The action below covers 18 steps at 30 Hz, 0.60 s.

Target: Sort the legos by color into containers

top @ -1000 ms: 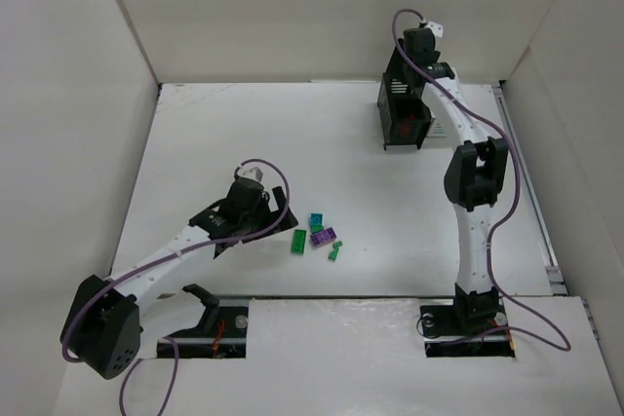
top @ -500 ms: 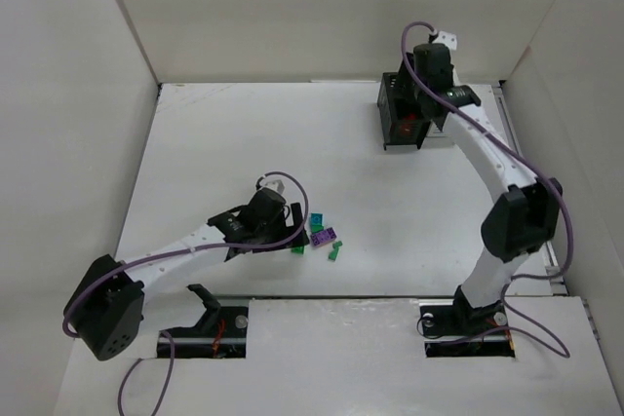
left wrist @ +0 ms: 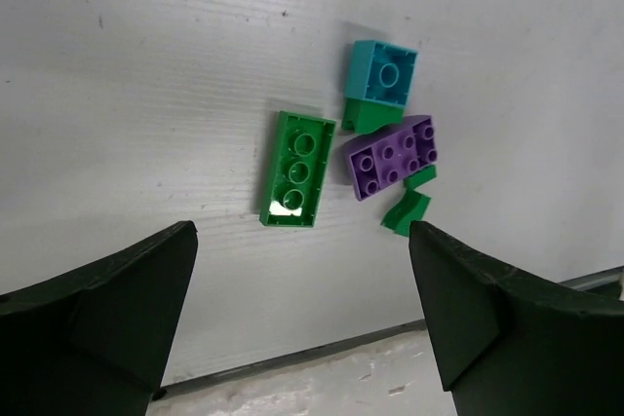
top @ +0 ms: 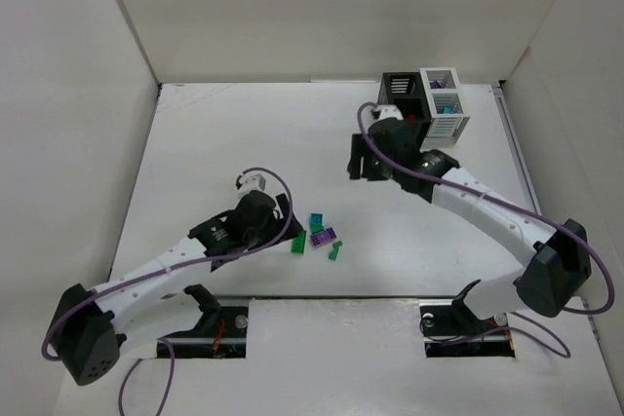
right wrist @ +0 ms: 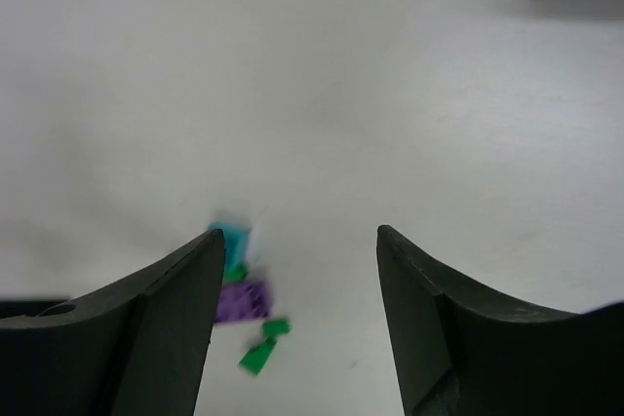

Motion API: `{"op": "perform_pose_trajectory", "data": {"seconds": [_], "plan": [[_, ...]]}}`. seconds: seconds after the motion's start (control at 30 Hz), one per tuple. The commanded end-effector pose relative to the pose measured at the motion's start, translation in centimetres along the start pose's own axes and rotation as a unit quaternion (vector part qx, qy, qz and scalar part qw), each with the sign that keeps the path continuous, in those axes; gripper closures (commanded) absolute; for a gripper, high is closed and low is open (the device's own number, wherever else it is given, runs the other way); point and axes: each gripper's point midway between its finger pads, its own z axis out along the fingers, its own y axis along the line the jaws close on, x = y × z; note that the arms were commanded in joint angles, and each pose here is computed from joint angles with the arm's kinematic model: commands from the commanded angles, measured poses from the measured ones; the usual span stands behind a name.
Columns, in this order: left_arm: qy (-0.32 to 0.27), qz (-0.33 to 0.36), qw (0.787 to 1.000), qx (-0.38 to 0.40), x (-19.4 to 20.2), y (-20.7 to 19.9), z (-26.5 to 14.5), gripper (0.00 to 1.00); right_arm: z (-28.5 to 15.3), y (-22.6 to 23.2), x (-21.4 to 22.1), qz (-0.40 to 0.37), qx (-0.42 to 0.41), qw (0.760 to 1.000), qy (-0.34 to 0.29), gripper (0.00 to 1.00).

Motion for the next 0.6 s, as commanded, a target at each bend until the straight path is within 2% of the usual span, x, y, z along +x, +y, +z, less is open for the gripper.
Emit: {"op": "perform_pose_trajectory", "data": {"seconds": [0.0,0.17,0.3,0.5,0.57], "plan": [[-0.046,-0.058,0.997,-0.008,-1.7,0.4,-2.6,0.13,-1.6,5.1,4.9,-0.009,-0.074,0.996,0.058,0.32],[-0.079,-0.120,0.989,-0.028,-2.2,2.5,-4.9,0.13,-2.6,12.7,10.7,-0.051,-0.153,0.980,0.115,0.32],[-0.104,-0.179,0.978,-0.035,-2.7,3.7,-6.8,0.13,-1.7,15.9,14.8,-0.069,-0.152,0.974,0.152,0.33],[-0.131,-0.256,0.957,-0.049,-2.9,5.7,-9.0,0.10,-0.1,17.5,19.4,-0.058,-0.123,0.972,0.192,0.33],[-0.139,-0.262,0.955,-0.029,-3.2,5.5,-9.6,0.10,0.1,18.2,20.4,-0.062,-0.123,0.971,0.194,0.33]]}}
